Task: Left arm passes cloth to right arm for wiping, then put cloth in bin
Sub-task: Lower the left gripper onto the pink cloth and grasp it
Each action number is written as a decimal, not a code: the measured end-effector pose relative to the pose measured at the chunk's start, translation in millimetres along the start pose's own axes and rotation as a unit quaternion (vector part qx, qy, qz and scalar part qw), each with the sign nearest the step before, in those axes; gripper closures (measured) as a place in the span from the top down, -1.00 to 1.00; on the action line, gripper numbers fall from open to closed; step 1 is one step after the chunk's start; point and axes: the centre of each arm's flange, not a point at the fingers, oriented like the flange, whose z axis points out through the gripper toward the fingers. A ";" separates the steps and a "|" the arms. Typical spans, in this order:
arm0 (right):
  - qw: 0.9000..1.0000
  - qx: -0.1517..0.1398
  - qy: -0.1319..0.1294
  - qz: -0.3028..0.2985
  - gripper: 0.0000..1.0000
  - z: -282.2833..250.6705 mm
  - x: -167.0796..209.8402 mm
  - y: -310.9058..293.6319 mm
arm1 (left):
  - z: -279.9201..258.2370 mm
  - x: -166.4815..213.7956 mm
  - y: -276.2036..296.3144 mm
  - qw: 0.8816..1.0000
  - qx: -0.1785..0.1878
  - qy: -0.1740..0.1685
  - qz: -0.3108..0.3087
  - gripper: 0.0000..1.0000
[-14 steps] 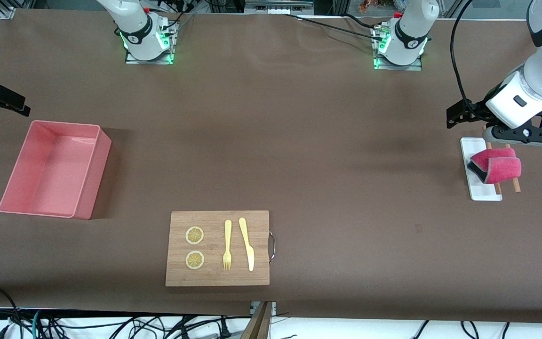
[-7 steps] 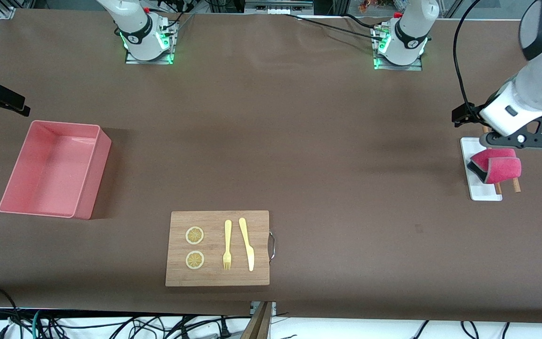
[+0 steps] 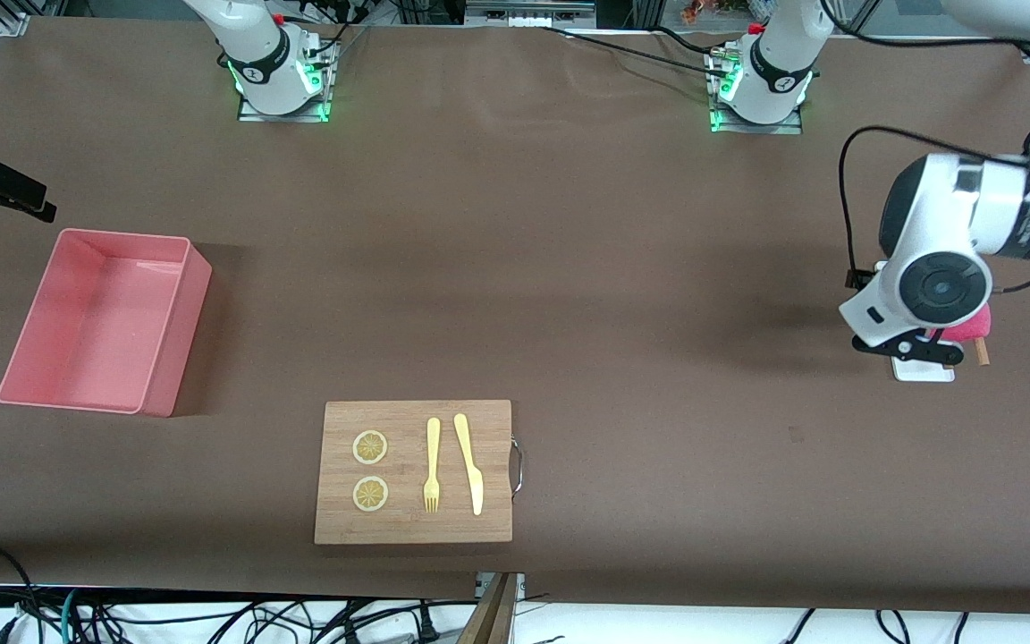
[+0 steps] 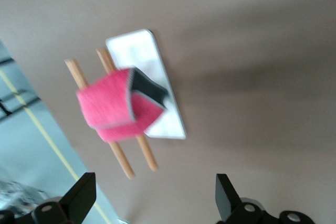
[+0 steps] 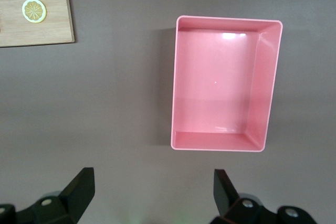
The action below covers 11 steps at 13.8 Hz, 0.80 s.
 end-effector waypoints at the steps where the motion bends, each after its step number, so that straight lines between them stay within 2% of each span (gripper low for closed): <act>1: 1.000 0.000 0.001 -0.001 1.00 -0.1 0.4 -0.5 | 15.4 6.2 -2.0 1.000 0.024 0.017 0.008 1.00; 6: 1.000 0.000 0.003 -0.001 1.00 0.1 1.1 -0.7 | 76.6 11.6 -28.8 0.995 0.069 0.064 0.027 1.00; 11: 1.000 0.000 -0.004 -0.005 1.00 9.8 7.9 -5.1 | 103.0 13.1 -15.2 0.995 0.065 0.062 0.047 1.00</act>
